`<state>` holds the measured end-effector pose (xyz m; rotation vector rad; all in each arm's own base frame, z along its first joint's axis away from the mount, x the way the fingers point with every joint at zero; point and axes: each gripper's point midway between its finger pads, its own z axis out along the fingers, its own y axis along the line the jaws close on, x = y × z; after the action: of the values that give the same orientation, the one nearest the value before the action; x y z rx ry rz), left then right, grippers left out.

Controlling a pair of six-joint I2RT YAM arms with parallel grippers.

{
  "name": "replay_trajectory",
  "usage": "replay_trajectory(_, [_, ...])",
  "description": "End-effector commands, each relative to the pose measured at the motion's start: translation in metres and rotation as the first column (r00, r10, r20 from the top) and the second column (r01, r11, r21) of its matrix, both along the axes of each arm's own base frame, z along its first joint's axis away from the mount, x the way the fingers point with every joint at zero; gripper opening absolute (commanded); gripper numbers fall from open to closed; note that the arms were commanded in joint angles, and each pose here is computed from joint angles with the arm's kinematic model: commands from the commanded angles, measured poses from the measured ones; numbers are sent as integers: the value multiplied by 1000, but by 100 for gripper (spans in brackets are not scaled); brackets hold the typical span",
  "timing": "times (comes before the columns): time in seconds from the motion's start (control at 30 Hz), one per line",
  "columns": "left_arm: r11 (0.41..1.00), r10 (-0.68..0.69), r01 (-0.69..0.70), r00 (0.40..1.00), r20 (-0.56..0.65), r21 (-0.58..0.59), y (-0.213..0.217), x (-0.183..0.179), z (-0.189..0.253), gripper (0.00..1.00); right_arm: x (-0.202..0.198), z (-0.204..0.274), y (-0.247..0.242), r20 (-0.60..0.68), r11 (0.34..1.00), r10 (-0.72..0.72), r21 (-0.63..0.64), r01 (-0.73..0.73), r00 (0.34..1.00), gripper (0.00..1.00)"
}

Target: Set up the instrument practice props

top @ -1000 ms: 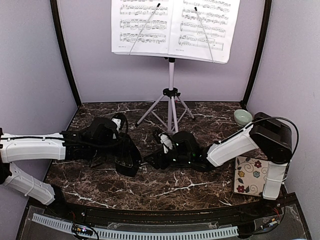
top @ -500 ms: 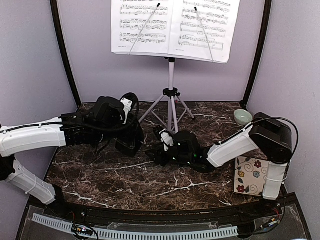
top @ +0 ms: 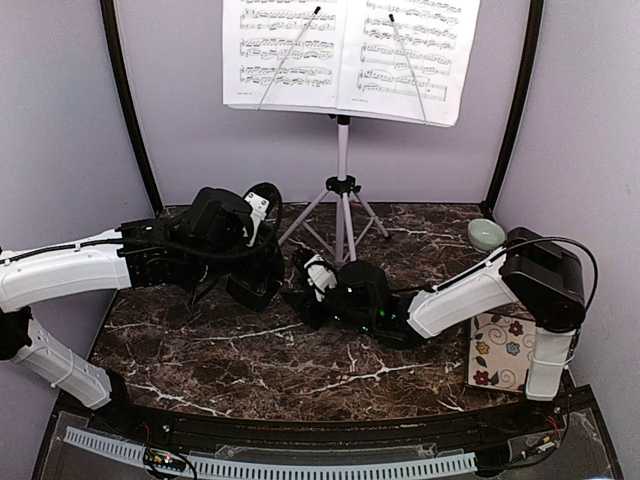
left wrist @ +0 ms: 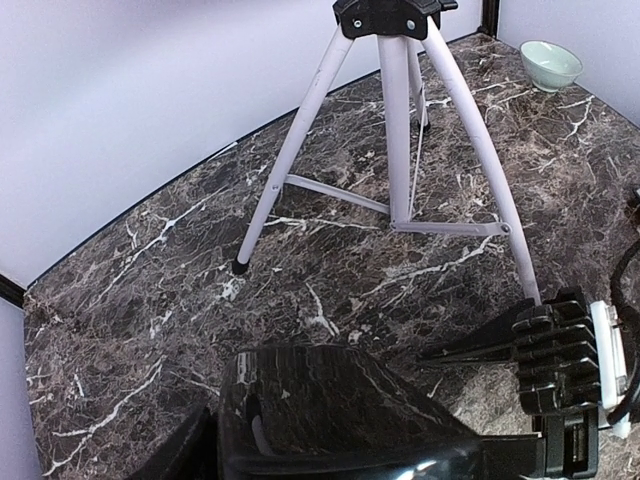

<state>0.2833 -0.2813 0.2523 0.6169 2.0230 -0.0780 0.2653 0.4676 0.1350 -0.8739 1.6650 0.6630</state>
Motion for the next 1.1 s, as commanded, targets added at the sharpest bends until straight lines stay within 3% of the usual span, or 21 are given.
replay_trajectory(0.0, [993,37,-26,995,91,-114,-3,6,49,0,4,20,15,74,1000,1,29,-3,997,49])
replay_trajectory(0.43, [985,29,-15,997,77,-172,-7,3,48,0,7,11,21,78,999,-20,-25,22,997,43])
replay_trajectory(0.9, [977,19,-1,996,81,-215,-6,-1,50,0,9,11,19,56,1000,-25,2,25,998,16])
replay_trajectory(1.07, [974,5,17,995,97,-227,-8,-2,53,0,9,17,17,25,999,-16,41,15,1000,2])
